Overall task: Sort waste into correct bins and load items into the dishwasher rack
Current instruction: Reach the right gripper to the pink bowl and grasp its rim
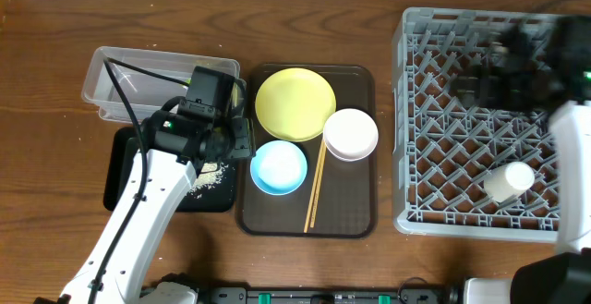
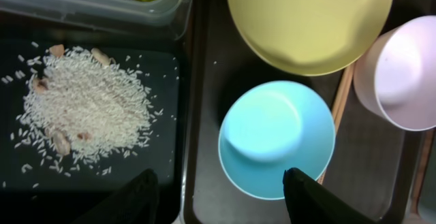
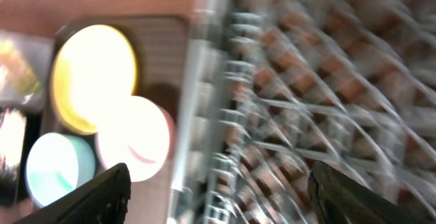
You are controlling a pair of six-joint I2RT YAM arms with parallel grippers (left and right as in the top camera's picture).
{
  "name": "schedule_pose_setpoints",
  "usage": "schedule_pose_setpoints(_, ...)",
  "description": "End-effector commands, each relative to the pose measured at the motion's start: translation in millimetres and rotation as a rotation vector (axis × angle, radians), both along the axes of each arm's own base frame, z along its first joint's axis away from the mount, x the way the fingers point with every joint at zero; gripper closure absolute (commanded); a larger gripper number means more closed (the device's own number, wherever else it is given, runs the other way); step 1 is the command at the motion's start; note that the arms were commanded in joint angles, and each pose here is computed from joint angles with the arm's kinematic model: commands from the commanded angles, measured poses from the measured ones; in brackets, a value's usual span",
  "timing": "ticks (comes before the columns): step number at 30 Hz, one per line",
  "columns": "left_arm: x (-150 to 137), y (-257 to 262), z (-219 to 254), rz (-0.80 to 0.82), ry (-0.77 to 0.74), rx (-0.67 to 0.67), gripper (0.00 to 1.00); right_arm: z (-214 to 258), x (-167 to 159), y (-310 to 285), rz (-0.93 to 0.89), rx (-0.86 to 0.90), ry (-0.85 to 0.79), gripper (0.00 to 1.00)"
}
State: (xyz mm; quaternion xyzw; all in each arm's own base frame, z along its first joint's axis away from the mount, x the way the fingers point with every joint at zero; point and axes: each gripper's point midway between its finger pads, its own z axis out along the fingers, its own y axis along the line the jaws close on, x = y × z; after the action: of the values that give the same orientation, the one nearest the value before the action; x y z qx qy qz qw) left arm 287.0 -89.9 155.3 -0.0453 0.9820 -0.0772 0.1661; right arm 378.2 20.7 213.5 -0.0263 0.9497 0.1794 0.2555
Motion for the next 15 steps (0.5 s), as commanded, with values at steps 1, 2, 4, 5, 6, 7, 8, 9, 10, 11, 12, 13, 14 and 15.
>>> schedule_pose_setpoints(1,1,7,0,0.014,-0.005,0.033,0.38,4,7,49,0.170,-0.055,-0.064,0.19)
schedule_pose_setpoints(2,1,7,0,0.014,-0.005,0.033,0.38,0,9,58,0.191,-0.086,-0.068,0.19)
schedule_pose_setpoints(4,1,7,0,0.014,-0.005,0.033,0.38,-10,13,80,0.241,-0.142,-0.070,0.19)
schedule_pose_setpoints(5,1,7,0,0.014,-0.005,0.033,0.38,-15,14,89,0.262,-0.161,-0.067,0.19)
schedule_pose_setpoints(6,1,7,0,0.014,-0.005,0.033,0.38,-22,14,99,0.285,-0.184,-0.061,0.18)
schedule_pose_setpoints(7,1,7,0,0.014,-0.005,0.033,0.38,-29,15,109,0.306,-0.205,-0.053,0.18)
schedule_pose_setpoints(8,1,7,0,0.014,-0.005,0.033,0.38,-36,15,116,0.323,-0.223,-0.045,0.18)
schedule_pose_setpoints(9,1,7,0,0.014,-0.005,0.033,0.38,-43,16,122,0.336,-0.241,-0.038,0.18)
schedule_pose_setpoints(10,1,7,0,0.014,-0.005,0.033,0.38,-53,17,130,0.353,-0.264,-0.027,0.18)
schedule_pose_setpoints(11,1,7,0,0.014,-0.005,0.033,0.38,-61,18,135,0.363,-0.280,-0.018,0.18)
schedule_pose_setpoints(12,1,7,0,0.014,-0.005,0.033,0.38,-70,19,140,0.375,-0.296,-0.007,0.18)
schedule_pose_setpoints(13,1,7,0,0.014,-0.005,0.033,0.38,-78,20,143,0.383,-0.310,0.005,0.19)
schedule_pose_setpoints(14,1,7,0,0.014,-0.005,0.033,0.38,-88,20,146,0.392,-0.325,0.023,0.19)
schedule_pose_setpoints(15,1,7,0,0.014,-0.005,0.033,0.38,-98,19,149,0.402,-0.336,0.042,0.20)
